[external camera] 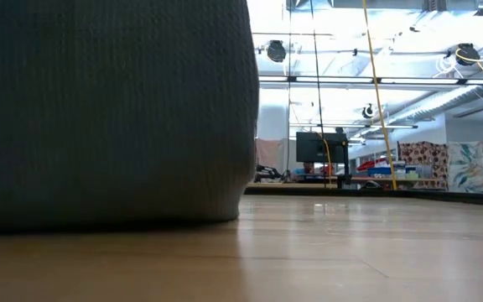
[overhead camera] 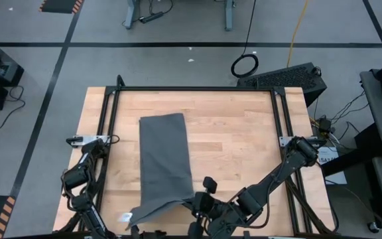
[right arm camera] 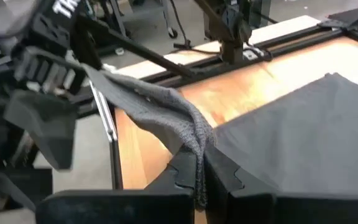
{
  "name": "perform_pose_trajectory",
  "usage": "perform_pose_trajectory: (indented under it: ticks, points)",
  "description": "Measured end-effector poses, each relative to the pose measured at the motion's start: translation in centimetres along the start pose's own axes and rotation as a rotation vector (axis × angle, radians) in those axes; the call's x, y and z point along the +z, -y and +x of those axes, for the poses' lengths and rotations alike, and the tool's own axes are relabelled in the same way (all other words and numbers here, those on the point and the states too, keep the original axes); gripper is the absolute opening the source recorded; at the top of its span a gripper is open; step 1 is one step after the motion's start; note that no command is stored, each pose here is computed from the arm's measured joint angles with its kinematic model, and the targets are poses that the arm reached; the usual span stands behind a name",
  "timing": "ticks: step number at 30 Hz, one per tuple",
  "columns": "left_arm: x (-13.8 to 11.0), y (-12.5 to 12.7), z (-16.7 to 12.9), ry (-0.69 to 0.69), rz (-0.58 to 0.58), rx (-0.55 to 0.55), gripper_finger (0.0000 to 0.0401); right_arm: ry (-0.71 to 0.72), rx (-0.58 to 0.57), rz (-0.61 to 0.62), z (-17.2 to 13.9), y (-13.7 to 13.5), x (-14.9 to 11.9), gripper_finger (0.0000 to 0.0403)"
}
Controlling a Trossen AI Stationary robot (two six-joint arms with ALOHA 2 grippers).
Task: Roll towel into tight, uniform cylinder
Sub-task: Roll the gray towel
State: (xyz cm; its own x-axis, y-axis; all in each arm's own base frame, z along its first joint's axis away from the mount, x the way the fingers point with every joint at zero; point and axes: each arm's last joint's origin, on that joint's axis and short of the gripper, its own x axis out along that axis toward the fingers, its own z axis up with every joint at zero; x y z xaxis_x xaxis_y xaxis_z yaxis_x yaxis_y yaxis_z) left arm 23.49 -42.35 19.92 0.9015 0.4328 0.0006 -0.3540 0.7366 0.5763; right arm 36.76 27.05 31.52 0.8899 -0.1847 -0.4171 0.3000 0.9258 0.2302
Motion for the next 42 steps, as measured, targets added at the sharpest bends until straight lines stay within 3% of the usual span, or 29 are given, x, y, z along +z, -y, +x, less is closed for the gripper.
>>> perform_pose_trajectory:
  ticks: [6, 12, 20, 25, 31, 35, 38, 42]
  points:
    - [0.0, 0.0, -0.2, 0.002, 0.058, -0.003, 0.0199, -0.104, 0.067, -0.020, -0.6, -0.4, -1.0, 0.0000]
    - [-2.2, -0.2, 0.9, -0.011, 0.059, 0.014, 0.0199, -0.228, 0.133, -0.006, -1.3, -0.7, -2.0, 0.0000]
    - [-5.8, -1.9, 0.6, -0.068, -0.125, -0.038, 0.0199, -0.328, -0.016, -0.026, -0.4, 1.0, -3.2, 0.0000]
    - [-6.4, -2.1, 0.4, -0.166, -0.151, -0.102, 0.0199, -0.312, -0.077, 0.014, 1.8, 2.1, -2.9, 0.0000]
    - [-7.3, -3.5, 2.4, -0.203, -0.058, -0.036, 0.0199, -0.296, -0.194, 0.047, 5.6, 6.2, -0.2, 0.0000]
    - [-8.7, -5.1, 4.4, -0.315, -0.074, 0.034, 0.0199, -0.366, -0.321, 0.071, 8.1, 10.4, 1.2, 0.0000]
    - [-10.3, -5.3, 5.0, -0.424, -0.084, 0.054, 0.0199, -0.451, -0.353, 0.102, 10.0, 12.7, 1.3, 0.0000]
    - [-11.8, -4.7, 3.9, -0.484, -0.105, 0.022, 0.0199, -0.547, -0.342, 0.085, 11.7, 13.7, 0.1, 0.0000]
